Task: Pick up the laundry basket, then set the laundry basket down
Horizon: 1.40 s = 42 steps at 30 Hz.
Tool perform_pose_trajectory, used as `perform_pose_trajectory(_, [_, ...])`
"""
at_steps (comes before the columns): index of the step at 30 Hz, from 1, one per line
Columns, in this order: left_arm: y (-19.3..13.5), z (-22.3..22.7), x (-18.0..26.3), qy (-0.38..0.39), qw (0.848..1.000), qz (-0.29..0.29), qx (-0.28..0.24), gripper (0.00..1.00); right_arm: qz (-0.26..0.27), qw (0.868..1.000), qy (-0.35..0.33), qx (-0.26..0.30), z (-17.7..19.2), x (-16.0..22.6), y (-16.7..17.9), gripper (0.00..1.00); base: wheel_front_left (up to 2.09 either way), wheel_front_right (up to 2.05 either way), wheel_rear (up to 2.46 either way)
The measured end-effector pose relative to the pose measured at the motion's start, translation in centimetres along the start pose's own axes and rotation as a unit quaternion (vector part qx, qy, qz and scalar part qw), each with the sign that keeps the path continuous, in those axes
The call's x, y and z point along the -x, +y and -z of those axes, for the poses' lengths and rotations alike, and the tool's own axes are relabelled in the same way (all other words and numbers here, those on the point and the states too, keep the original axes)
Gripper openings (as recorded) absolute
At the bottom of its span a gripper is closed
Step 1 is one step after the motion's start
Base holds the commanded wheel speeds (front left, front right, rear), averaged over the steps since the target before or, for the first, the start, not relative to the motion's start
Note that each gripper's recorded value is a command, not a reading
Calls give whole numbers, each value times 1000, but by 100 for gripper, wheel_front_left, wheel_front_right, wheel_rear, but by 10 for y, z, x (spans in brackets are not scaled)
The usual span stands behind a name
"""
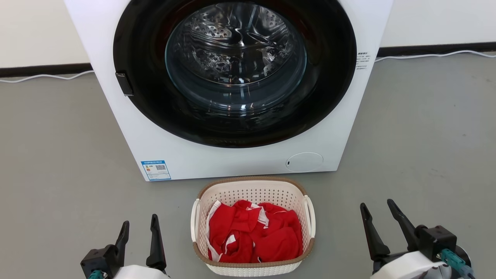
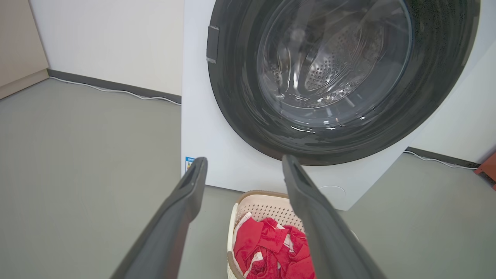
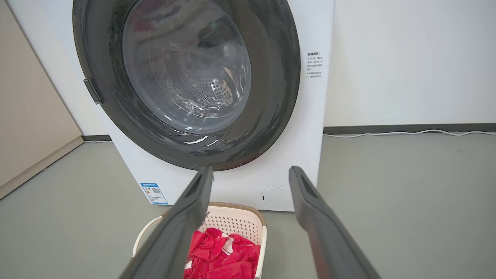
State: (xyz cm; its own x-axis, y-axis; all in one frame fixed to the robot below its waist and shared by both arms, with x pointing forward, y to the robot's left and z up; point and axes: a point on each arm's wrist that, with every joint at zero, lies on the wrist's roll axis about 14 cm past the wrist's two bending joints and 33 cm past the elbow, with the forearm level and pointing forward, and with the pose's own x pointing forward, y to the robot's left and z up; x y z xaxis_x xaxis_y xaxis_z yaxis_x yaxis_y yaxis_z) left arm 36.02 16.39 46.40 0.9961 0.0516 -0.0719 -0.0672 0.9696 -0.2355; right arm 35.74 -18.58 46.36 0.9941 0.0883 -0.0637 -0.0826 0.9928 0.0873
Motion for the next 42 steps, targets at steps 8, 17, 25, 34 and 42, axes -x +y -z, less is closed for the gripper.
perform_pose_trajectory(8, [-3,-4,2,-6,1000,5,0,100,5,1000,-1,5,-1,6,-4,100,0,0,0])
perform_pose_trajectory(17, [0,-6,6,-10,1000,-1,3,100,0,1000,-3,6,-1,5,-1,100,0,0,0])
perform_pose_trajectory(25, [3,-7,8,-12,1000,-5,3,100,-6,1000,-3,8,-2,3,4,100,0,0,0])
perform_pose_trajectory(34, [7,6,12,9,1000,-12,3,0,-6,1000,12,2,8,6,7,0,0,0,0])
perform_pose_trajectory(42, [16,32,24,54,998,-30,24,0,7,998,54,-30,35,19,6,0,0,0,0])
